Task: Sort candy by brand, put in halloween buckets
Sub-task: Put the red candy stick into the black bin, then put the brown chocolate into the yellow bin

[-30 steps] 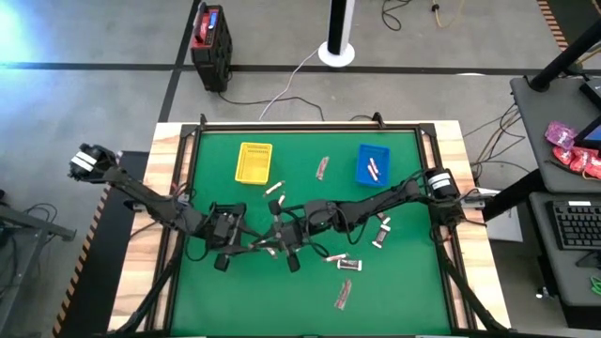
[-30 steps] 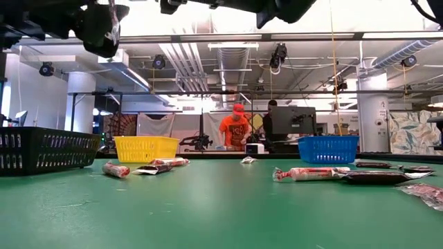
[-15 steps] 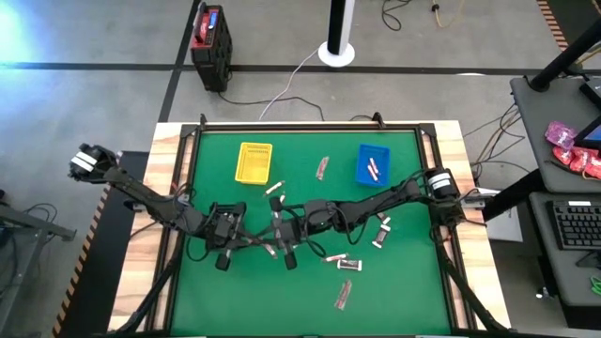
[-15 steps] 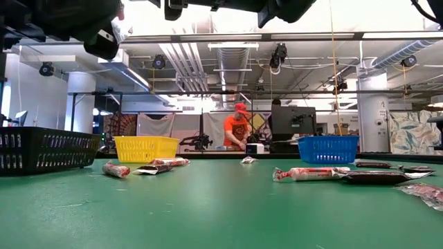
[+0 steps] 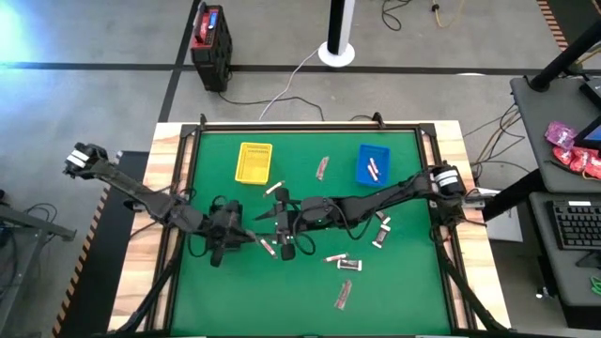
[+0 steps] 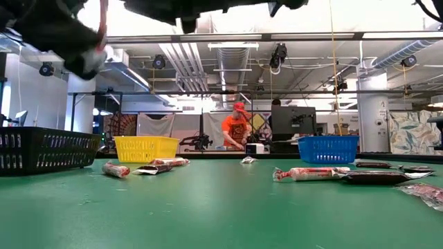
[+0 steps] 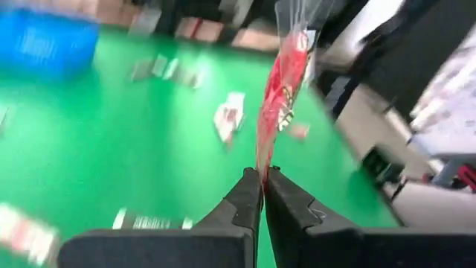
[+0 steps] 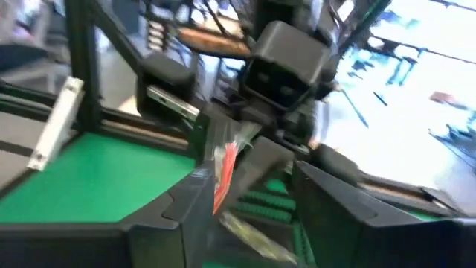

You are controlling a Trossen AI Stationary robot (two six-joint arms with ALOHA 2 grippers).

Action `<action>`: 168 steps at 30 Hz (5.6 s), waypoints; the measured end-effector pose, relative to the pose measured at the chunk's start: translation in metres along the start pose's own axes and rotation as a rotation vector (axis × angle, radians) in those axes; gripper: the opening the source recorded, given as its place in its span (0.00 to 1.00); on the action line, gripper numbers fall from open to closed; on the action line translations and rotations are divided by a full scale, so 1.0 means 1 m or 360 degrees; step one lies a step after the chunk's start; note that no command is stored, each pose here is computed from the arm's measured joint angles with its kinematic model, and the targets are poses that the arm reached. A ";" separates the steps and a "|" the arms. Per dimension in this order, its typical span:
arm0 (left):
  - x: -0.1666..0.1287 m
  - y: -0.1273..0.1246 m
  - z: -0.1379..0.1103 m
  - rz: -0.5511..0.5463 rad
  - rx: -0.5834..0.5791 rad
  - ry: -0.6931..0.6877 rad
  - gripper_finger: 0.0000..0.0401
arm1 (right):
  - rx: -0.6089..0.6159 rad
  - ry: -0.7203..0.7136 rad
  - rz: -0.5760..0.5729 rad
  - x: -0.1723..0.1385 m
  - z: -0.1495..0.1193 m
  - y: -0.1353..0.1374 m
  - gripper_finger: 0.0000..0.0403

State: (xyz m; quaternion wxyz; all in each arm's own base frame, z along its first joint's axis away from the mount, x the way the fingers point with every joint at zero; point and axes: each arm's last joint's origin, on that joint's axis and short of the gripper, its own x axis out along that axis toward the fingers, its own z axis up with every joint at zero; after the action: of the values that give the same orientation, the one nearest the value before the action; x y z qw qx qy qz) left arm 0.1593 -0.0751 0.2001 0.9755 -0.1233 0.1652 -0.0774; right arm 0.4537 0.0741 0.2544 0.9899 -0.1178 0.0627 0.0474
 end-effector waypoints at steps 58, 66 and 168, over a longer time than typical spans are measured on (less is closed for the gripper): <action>-0.024 -0.011 0.067 0.0744 0.0221 0.0485 0.17 | 0.0893 0.0672 -0.0496 0.007 -0.108 0.036 0.48; -0.023 -0.009 0.063 0.0774 0.0244 0.0500 0.17 | 0.0888 0.0920 -0.0557 0.022 -0.117 0.036 0.48; -0.017 -0.010 0.066 0.0855 0.0375 0.0378 0.17 | 0.0678 0.0671 -0.1078 -0.035 -0.179 0.115 0.48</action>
State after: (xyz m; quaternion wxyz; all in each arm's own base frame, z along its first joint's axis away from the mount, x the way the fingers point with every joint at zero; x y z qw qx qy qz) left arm 0.1653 -0.0674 0.2683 0.9425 0.0484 0.2945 0.1507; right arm 0.3861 0.1394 0.0608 0.9174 0.0675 0.2294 -0.3183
